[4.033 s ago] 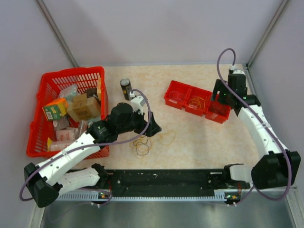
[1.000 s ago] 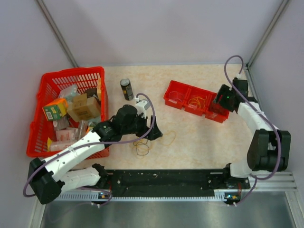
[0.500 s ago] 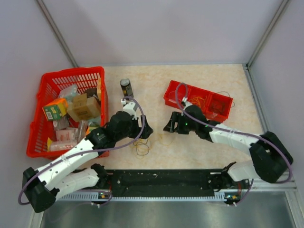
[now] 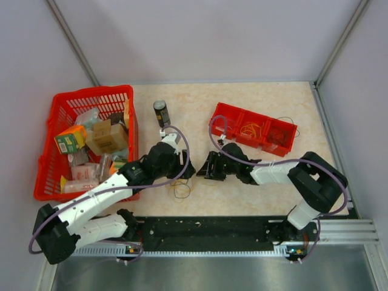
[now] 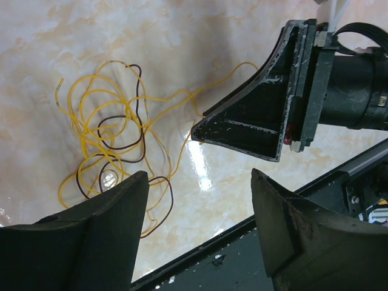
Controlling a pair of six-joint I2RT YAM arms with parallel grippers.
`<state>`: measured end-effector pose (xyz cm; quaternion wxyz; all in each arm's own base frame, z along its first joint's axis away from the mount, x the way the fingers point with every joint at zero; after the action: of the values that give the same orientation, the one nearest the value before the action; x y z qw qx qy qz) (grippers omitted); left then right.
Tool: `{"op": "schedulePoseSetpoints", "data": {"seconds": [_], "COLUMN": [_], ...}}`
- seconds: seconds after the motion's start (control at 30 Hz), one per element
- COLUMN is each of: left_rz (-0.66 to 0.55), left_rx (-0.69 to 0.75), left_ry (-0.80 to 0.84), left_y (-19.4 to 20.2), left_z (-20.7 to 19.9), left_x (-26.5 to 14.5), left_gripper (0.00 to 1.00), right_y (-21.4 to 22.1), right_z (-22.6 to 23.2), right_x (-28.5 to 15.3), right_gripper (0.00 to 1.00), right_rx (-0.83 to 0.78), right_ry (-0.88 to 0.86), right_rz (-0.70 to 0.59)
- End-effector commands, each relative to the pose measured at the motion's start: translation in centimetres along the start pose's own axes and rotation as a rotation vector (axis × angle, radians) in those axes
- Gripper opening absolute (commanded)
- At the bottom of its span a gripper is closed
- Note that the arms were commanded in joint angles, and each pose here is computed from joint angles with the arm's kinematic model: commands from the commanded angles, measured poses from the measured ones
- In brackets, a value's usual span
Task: Untangle the cables
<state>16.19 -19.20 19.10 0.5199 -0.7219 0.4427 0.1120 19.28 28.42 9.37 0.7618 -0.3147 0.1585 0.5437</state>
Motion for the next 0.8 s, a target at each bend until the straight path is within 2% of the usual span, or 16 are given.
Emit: {"op": "schedulePoseSetpoints", "data": {"seconds": [0.0, 0.07, 0.17, 0.47, 0.57, 0.6, 0.63, 0.7, 0.73, 0.77], "left_rz": [0.001, -0.012, -0.031, -0.046, -0.036, -0.028, -0.026, 0.014, 0.031, 0.046], "left_rx": [-0.033, -0.046, -0.056, -0.062, -0.063, -0.064, -0.067, -0.078, -0.091, -0.102], "left_ry": [0.005, 0.013, 0.031, 0.059, 0.07, 0.075, 0.073, 0.086, 0.077, 0.063], "left_y": [-0.6, -0.7, -0.8, -0.9, -0.7, -0.5, -0.5, -0.2, 0.1, 0.2], "left_z": [-0.6, -0.8, -0.9, -1.1, -1.2, -1.2, -1.2, -1.5, -1.4, -1.4], "left_x": [0.3, 0.3, 0.1, -0.2, 0.0, 0.2, 0.4, 1.1, 1.5, 1.9], "left_gripper": [0.7, 0.66, 0.63, 0.61, 0.61, 0.61, 0.61, 0.6, 0.59, 0.51], "right_y": [-0.2, -0.1, 0.3, 0.8, 0.7, 0.7, 0.5, 0.1, -0.3, -0.7], "right_z": [2.2, 2.2, 2.0, 1.4, 1.2, 1.3, 1.3, 1.8, 2.1, 2.5], "right_x": [0.5, 0.4, 0.4, 1.0, 1.3, 1.4, 1.3, 0.6, 0.1, -0.8], "right_gripper": [0.49, 0.45, 0.44, 0.48, 0.46, 0.42, 0.33, 0.07, 0.0, 0.0], "right_rx": [-0.005, 0.008, 0.021, 0.029, 0.027, 0.021, 0.007, -0.024, -0.044, -0.062], "right_ry": [-0.087, -0.095, -0.1, -0.084, -0.076, -0.071, -0.063, -0.048, -0.037, -0.022], "right_rz": [-0.019, -0.018, -0.014, 0.002, 0.005, 0.003, -0.001, -0.018, -0.04, -0.069]}}
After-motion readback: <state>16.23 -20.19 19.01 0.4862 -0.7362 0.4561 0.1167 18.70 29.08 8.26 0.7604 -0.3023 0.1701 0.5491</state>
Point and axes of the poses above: each gripper's point midway between its finger pads, its own x axis out along the fingers, its own z axis along the line the jaws close on, y = z × x, the point moved 7 cm from there along -x, back along the fingers, and after that the axes turned 1 degree about x, right-handed, at the moved point
